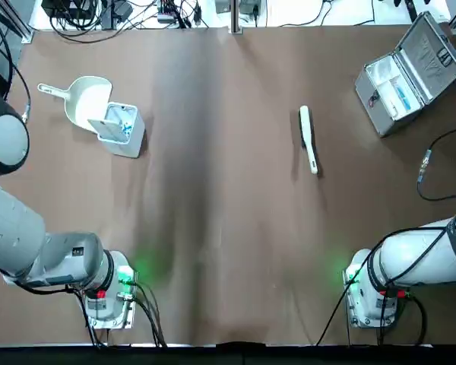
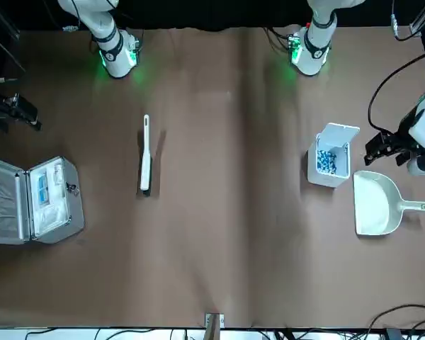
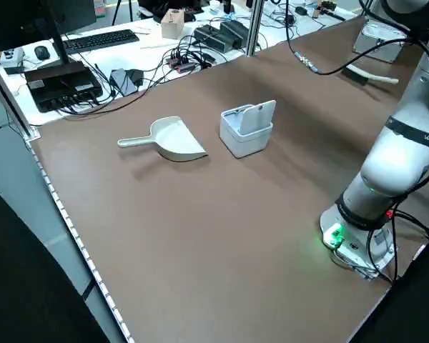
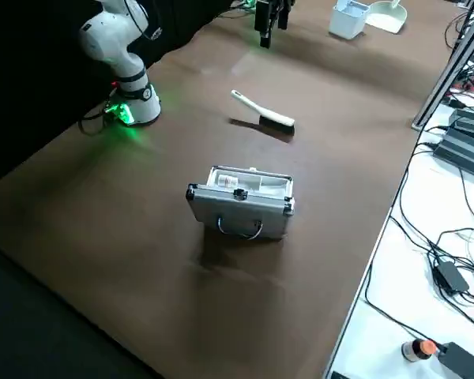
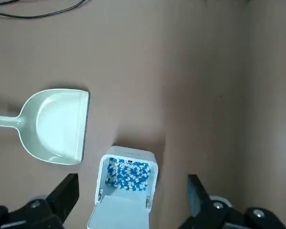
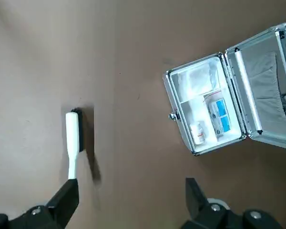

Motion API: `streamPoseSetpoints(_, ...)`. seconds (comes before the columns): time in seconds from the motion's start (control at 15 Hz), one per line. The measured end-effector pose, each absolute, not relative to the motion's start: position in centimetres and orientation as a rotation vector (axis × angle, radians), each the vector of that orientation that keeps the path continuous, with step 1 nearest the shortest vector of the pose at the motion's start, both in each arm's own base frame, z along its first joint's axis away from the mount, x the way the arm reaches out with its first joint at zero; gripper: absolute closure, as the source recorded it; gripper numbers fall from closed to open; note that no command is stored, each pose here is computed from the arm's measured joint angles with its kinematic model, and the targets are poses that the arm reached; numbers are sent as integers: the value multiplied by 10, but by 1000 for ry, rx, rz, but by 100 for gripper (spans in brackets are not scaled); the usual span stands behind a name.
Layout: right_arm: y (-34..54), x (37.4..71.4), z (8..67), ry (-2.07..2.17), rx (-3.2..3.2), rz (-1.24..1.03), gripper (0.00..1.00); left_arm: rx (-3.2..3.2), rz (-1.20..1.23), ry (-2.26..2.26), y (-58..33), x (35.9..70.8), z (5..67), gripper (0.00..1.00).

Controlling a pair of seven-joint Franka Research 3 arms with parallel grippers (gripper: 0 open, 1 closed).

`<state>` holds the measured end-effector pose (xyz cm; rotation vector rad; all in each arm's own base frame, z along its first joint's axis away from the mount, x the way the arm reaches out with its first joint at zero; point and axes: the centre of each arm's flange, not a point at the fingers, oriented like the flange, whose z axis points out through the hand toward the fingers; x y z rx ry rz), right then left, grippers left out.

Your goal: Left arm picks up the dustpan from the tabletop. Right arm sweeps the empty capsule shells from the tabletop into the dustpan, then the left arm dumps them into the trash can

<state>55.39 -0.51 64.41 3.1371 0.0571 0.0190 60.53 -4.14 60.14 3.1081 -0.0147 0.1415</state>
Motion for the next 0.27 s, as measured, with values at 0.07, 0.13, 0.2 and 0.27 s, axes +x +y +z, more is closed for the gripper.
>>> streamPoseSetpoints(0.07,-5,554,644,57,3137,19,1,3109,139,-11,-39,605,601,0)
streamPoseSetpoints(0.13,-5,554,644,57,3137,19,1,3109,138,-10,-39,605,601,0)
streamPoseSetpoints(0.2,-5,554,644,57,3137,19,1,3109,136,-10,-39,605,601,0)
streamPoseSetpoints(0.27,-5,554,644,57,3137,19,1,3110,135,-11,-39,605,600,0)
